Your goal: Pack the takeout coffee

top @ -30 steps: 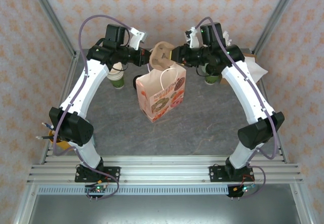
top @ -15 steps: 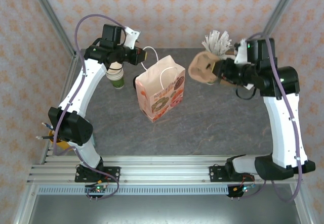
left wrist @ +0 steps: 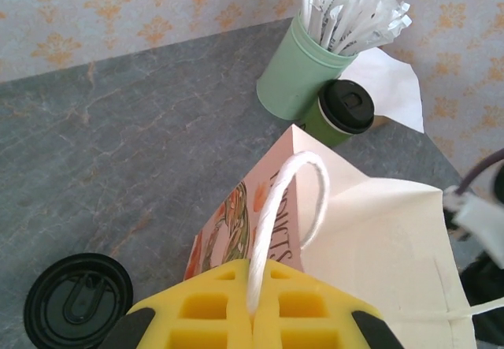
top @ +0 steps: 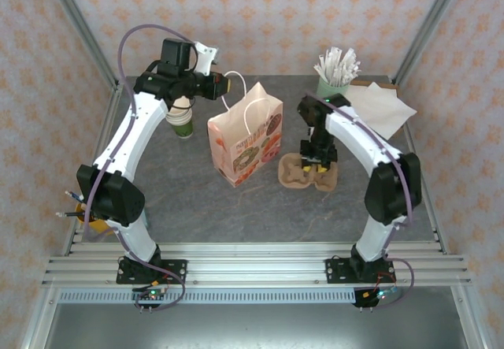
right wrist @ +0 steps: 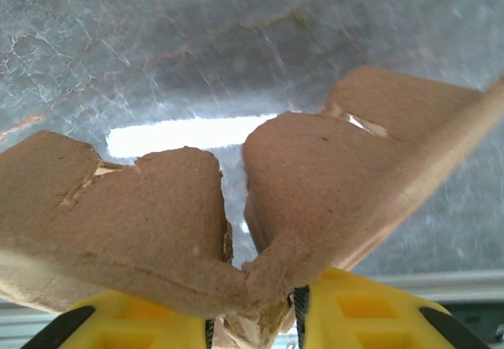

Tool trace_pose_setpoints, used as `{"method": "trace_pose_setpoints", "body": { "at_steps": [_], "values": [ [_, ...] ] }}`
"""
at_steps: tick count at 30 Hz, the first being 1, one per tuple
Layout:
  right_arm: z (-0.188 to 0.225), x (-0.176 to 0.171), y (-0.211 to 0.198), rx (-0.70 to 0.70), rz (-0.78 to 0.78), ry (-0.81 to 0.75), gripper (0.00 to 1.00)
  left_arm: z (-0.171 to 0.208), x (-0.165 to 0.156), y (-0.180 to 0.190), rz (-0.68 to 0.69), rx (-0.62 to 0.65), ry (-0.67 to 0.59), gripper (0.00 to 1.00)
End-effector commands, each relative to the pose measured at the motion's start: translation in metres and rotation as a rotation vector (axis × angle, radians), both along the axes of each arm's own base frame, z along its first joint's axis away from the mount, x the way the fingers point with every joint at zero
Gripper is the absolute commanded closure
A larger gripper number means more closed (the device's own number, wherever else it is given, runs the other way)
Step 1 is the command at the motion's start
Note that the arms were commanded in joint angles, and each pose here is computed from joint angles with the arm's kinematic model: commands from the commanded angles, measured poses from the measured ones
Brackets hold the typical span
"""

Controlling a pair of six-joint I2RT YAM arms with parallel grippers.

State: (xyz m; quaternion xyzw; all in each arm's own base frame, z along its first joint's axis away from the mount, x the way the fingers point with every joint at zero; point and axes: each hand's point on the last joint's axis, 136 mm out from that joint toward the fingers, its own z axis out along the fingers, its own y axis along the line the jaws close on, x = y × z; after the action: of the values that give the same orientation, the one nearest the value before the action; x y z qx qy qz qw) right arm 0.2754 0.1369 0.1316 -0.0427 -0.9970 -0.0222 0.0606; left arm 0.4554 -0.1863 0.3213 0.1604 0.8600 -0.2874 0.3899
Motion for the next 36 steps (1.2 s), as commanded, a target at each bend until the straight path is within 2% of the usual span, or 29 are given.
{"method": "trace_pose_setpoints", "body": {
  "at_steps": [1,7,11,15,20,24,30,33,36],
  "values": [
    [-0.019,0.020,0.004,-0.020,0.062,-0.086,0.64,0.014,0.004,-0.005,-0.008,-0.064,-0.047,1.00],
    [-0.051,0.035,0.006,-0.021,0.075,-0.149,0.56,0.018,0.013,-0.004,0.032,-0.085,-0.051,1.00],
    [-0.057,0.034,0.008,0.017,0.038,-0.198,0.43,0.015,0.016,-0.002,0.068,-0.107,-0.020,1.00],
    [-0.056,0.043,0.015,0.090,-0.093,-0.308,0.29,0.015,0.016,-0.001,0.105,-0.114,-0.007,1.00],
    [-0.071,0.042,0.010,-0.004,-0.170,-0.382,0.24,0.010,0.016,0.003,0.154,-0.089,-0.001,1.00],
    [-0.091,0.046,0.015,0.007,-0.215,-0.400,0.23,0.006,0.016,-0.001,0.135,-0.098,0.020,1.00],
    [-0.108,0.047,0.014,-0.028,-0.197,-0.364,0.24,0.005,0.017,-0.002,0.133,-0.100,0.027,1.00],
    [-0.114,0.042,0.006,-0.081,-0.180,-0.338,0.32,0.003,0.016,-0.001,0.138,-0.102,0.040,1.00],
    [-0.117,0.036,0.003,-0.096,-0.167,-0.324,0.45,0.008,0.017,-0.001,0.148,-0.108,0.058,1.00]
  ]
}}
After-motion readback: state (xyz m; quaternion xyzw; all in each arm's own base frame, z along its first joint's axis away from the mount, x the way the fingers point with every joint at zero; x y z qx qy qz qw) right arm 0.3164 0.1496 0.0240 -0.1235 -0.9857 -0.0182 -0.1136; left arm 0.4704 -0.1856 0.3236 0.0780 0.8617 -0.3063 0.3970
